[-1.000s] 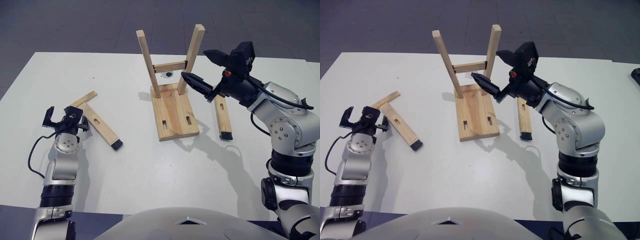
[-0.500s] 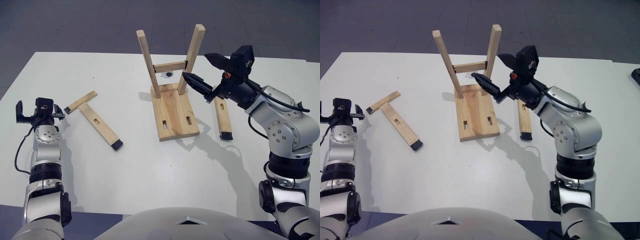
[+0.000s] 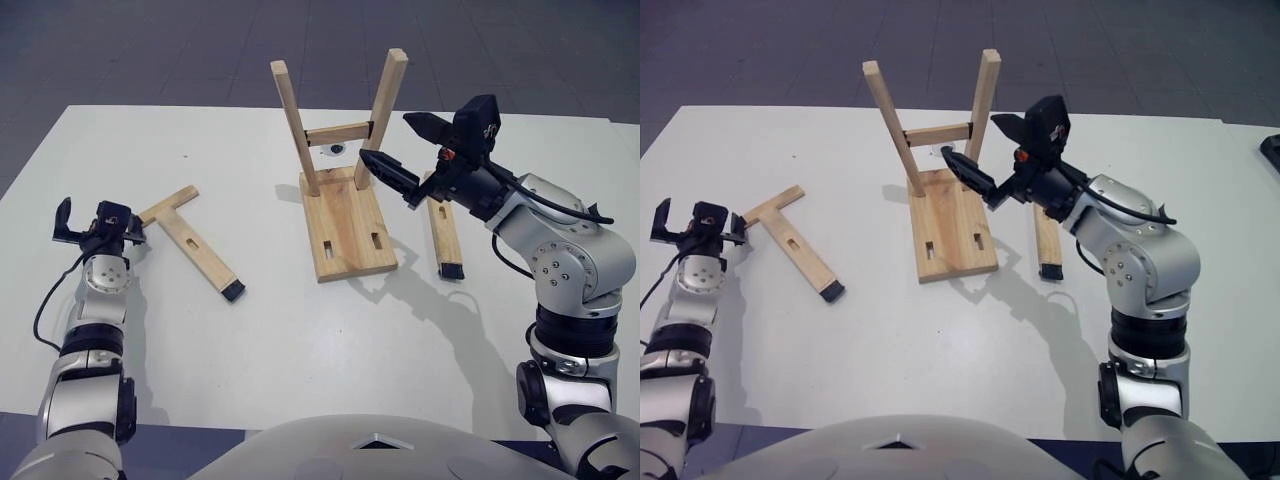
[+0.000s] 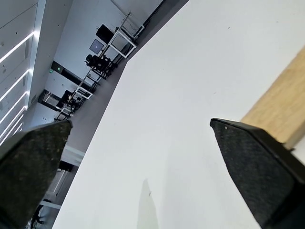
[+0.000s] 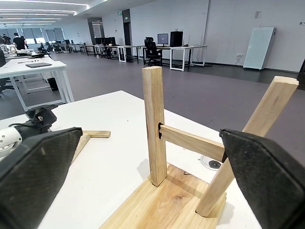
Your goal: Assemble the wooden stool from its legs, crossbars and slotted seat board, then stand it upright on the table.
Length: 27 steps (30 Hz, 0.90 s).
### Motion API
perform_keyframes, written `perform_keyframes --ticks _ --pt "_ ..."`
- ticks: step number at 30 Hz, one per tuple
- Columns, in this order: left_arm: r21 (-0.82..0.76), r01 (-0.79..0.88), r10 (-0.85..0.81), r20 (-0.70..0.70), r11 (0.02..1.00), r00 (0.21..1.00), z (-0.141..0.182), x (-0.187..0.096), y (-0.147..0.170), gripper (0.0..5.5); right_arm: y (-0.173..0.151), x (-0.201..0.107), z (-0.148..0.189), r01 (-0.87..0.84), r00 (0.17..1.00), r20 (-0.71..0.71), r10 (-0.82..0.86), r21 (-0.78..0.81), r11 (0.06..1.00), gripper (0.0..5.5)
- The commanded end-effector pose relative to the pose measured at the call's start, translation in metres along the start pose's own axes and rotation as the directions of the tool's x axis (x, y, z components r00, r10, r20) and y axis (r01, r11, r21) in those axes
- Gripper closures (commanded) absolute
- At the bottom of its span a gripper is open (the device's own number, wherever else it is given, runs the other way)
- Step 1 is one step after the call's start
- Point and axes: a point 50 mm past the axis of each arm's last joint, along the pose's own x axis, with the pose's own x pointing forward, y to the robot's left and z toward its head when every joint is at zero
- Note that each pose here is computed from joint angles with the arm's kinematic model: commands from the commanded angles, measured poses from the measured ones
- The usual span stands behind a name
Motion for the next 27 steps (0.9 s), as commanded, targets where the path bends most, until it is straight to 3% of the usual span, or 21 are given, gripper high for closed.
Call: perform_keyframes --ticks 1,7,16,21,27 --pt "0.154 0.132 -0.120 -0.088 0.979 0.989 -0.033 -0.034 -0.010 0.10 0.001 -0.005 0.000 0.019 1.000 0.000 -0.019 0.003 1.000 0.15" --pt "0.197 0.147 -0.128 -0.107 0.969 0.986 -0.038 -0.060 -0.006 0.10 0.001 -0.009 -0.002 0.040 0.999 -0.011 -0.040 0.005 0.999 0.15" --pt "0.200 0.196 -0.209 0.041 0.960 0.977 -0.003 -0.087 -0.018 0.10 -0.001 -0.013 -0.004 0.056 0.998 -0.023 -0.056 -0.002 0.998 0.15" --pt "-0.003 0.205 -0.204 0.049 0.979 0.978 -0.002 -0.068 -0.017 0.10 -0.002 -0.009 -0.006 0.056 0.998 -0.019 -0.055 0.005 0.998 0.15" --pt "-0.137 0.238 -0.241 -0.007 0.962 0.971 -0.014 -0.037 -0.029 0.10 -0.001 -0.001 -0.007 0.018 1.000 -0.018 -0.018 0.007 1.000 0.15"
